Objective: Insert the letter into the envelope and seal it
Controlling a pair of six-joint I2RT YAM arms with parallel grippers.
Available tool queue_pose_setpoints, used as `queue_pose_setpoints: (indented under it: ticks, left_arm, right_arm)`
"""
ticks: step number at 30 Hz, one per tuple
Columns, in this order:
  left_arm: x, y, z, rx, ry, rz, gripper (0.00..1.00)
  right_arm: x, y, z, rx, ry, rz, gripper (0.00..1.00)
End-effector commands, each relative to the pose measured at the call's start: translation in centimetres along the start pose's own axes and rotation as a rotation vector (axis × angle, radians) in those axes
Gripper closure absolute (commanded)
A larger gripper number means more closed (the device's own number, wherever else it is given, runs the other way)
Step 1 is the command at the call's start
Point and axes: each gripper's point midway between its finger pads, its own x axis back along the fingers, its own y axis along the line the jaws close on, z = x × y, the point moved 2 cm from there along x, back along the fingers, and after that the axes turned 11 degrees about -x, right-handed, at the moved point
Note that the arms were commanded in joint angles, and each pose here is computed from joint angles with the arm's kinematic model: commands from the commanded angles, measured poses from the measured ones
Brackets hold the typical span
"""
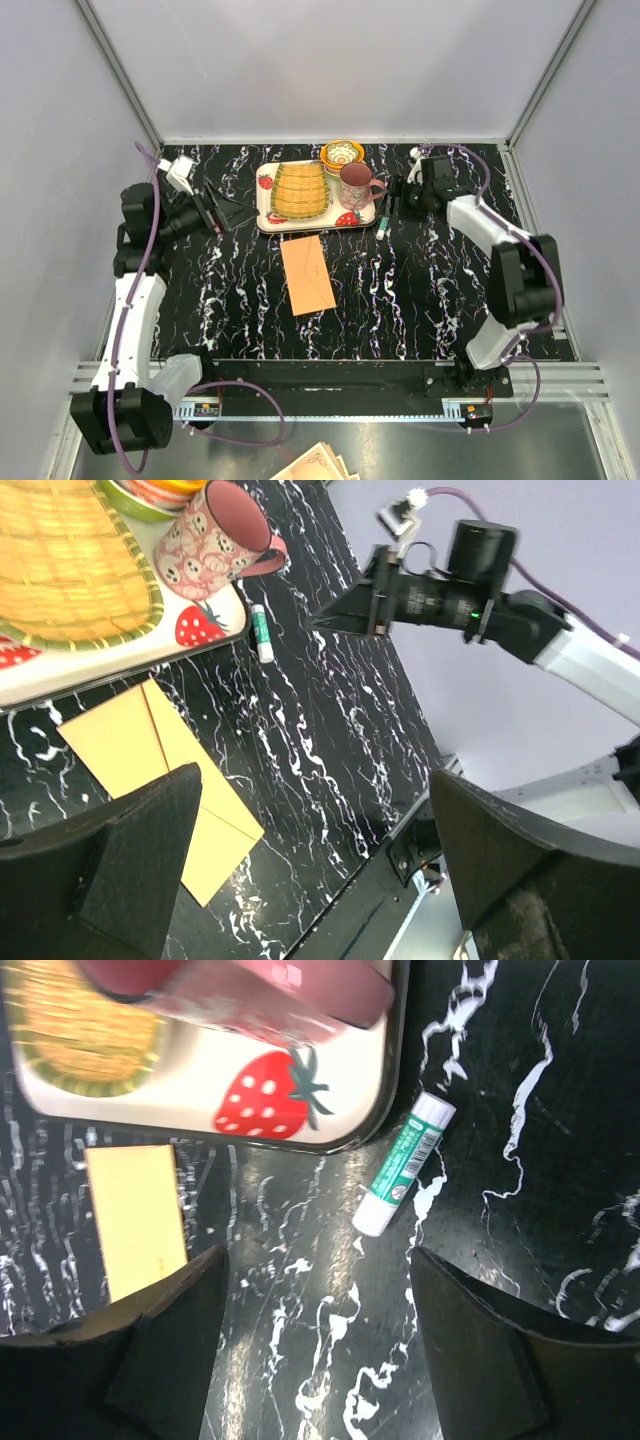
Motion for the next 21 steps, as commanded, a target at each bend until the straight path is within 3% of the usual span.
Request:
queue_pose_setpoints:
  ticks: [1,6,9,14,16,21]
  left_arm:
    - [1.2,-0.9,-1.3,-0.079,0.084,-0.043,0.01]
    - [2.6,1.7,-2.0,-0.144,0.207,-0.272,0.01]
    - [4.1,2.1,-4.9,-0.263,0.209,-0.413,0.01]
    - [5.8,3.1,-5.4,-0.442,0.208,-0.543,0.01]
    - [5.8,4.9,-3.7,-0.483,0.255,-0.650,0.01]
    - [5.2,7.3,1.4,-0.510,0.348,-0.695,0.01]
  right_arm:
    - [6.4,2.2,-2.0,0.094,-0.107,-0.051,0.20]
    - [12.0,1.5,-2.7,0.079,-0.174,-0.060,0.16]
    - [15.6,1.3,-2.8,0.086,-0.208,-0.059,0.12]
    - [21.0,-0.6,-1.1,0.034,-0.244,0.005,0.00]
    - [21.2,-1.5,0.8,0.010,-0.234,0.039,0.00]
    - [23.6,-3.3,2.5,-0.006,-0.365,0.159,0.00]
